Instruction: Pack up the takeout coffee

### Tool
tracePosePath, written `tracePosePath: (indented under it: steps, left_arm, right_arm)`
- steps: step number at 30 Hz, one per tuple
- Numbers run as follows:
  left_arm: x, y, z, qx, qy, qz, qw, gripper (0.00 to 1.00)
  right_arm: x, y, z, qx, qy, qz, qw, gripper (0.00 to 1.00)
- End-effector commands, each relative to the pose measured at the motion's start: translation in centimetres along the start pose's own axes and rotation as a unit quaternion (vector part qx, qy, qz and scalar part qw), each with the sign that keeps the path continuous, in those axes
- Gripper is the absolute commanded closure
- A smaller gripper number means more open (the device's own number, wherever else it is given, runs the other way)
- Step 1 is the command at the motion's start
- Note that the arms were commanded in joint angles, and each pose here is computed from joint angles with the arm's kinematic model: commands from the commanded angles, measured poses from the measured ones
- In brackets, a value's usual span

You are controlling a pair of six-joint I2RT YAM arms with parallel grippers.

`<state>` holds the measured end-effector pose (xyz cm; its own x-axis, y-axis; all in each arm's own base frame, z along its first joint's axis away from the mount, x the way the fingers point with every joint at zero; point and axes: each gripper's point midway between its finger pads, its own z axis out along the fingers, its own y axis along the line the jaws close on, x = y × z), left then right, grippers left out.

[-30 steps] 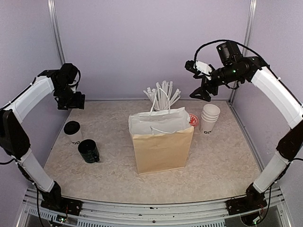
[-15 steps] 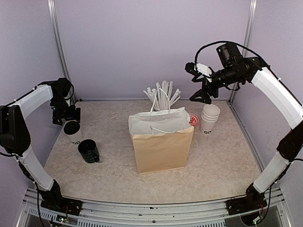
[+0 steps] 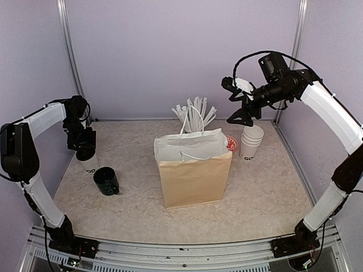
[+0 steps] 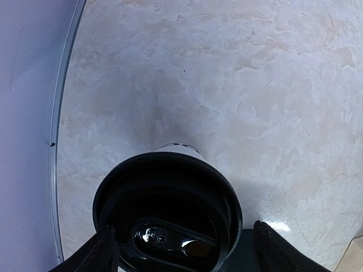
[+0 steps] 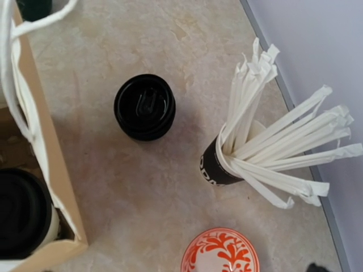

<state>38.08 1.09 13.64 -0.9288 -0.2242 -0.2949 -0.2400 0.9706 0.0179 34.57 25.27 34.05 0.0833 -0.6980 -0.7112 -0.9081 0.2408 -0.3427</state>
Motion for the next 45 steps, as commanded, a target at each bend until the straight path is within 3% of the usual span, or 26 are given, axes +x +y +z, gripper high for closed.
tracePosePath:
  steps: [1, 8, 22, 31, 38, 45]
  left_arm:
    - [0.1, -0.2, 0.5, 0.004, 0.009, 0.000, 1.000, 0.20]
    - [-0.7, 0.6, -2.8, -0.013, -0.028, -0.002, 1.000, 0.12]
    - [1.2, 1.1, -0.1, -0.026, 0.013, -0.001, 1.000, 0.15]
    - [1.8, 0.6, 1.5, -0.017, 0.035, 0.001, 0.999, 0.19]
    - [2.4, 0.2, 1.7, -0.006, 0.047, 0.003, 0.999, 0.29]
    - [1.3, -0.5, -1.3, 0.008, 0.019, 0.006, 1.000, 0.36]
  right_arm:
    - [0.2, 0.6, 0.1, -0.016, -0.001, 0.003, 1.000, 0.05]
    - [0.4, 0.8, 0.6, -0.027, 0.000, 0.004, 1.000, 0.06]
    - [0.3, 1.1, 0.5, -0.036, 0.000, 0.002, 0.999, 0.07]
    - [0.5, 1.3, 0.7, -0.041, 0.001, 0.003, 0.999, 0.08]
    - [0.7, 1.4, 0.9, -0.045, 0.004, 0.004, 0.999, 0.08]
    - [0.1, 1.3, 0.7, -0.046, -0.003, 0.004, 0.999, 0.09]
